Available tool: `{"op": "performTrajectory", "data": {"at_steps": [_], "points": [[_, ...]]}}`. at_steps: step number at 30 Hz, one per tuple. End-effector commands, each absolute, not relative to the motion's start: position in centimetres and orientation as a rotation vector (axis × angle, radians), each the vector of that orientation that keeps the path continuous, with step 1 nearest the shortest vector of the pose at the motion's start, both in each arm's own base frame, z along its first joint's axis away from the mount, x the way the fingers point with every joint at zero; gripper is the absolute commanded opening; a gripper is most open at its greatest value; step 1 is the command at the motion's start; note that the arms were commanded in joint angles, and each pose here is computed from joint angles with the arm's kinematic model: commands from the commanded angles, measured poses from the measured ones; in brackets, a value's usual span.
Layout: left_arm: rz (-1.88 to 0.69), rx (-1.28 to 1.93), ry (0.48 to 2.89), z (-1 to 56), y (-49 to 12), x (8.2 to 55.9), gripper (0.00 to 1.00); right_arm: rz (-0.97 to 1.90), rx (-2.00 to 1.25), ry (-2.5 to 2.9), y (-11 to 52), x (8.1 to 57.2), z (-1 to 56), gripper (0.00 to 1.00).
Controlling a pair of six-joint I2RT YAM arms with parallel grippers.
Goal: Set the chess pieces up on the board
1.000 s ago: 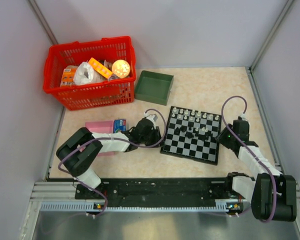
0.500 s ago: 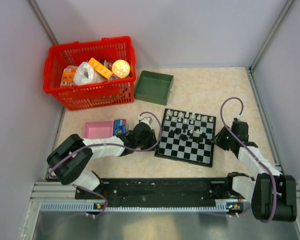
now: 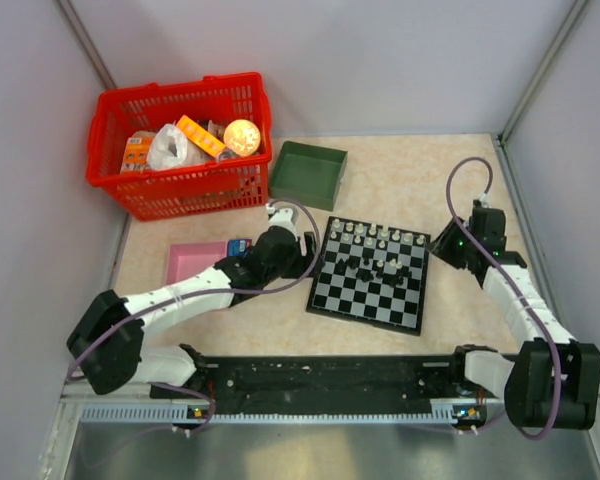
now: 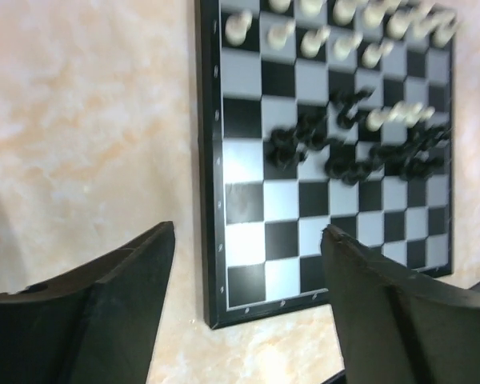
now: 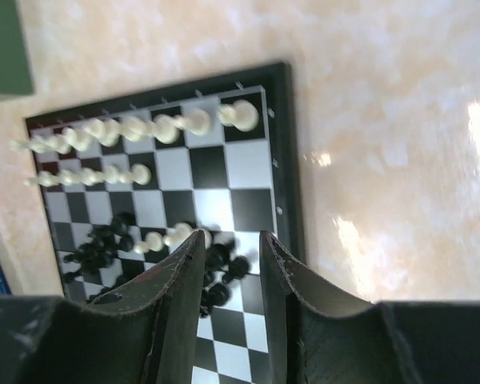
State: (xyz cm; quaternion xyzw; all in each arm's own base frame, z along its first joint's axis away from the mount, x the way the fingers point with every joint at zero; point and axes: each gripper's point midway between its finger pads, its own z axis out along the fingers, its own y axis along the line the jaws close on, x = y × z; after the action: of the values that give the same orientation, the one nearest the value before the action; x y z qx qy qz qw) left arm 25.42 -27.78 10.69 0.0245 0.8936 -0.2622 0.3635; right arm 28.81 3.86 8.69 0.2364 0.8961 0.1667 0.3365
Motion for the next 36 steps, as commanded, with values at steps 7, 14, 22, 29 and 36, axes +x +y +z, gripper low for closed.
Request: {"op": "performTrajectory", "data": {"at_steps": [7,14,22,29,36], "points": [[-0.634,-0.097,1.863,27.8,-24.3,35.7,0.99,0.417,0.29,2.368,6.7,30.9,13.8,0.35],[-0.589,-0.214,1.731,35.4,-22.0,40.8,0.99,0.37,0.098,2.418,9.8,31.0,14.3,0.35],[-0.676,-0.225,1.738,30.4,-20.0,38.6,0.99,0.3,-0.047,2.502,11.8,31.3,12.3,0.33],[-0.63,-0.216,1.747,30.9,-16.7,38.2,0.99,0.252,-0.118,2.567,13.2,31.2,10.3,0.32],[-0.653,-0.178,1.791,30.2,-17.1,38.1,0.99,0.14,-0.06,2.551,12.2,32.2,10.2,0.31]]}}
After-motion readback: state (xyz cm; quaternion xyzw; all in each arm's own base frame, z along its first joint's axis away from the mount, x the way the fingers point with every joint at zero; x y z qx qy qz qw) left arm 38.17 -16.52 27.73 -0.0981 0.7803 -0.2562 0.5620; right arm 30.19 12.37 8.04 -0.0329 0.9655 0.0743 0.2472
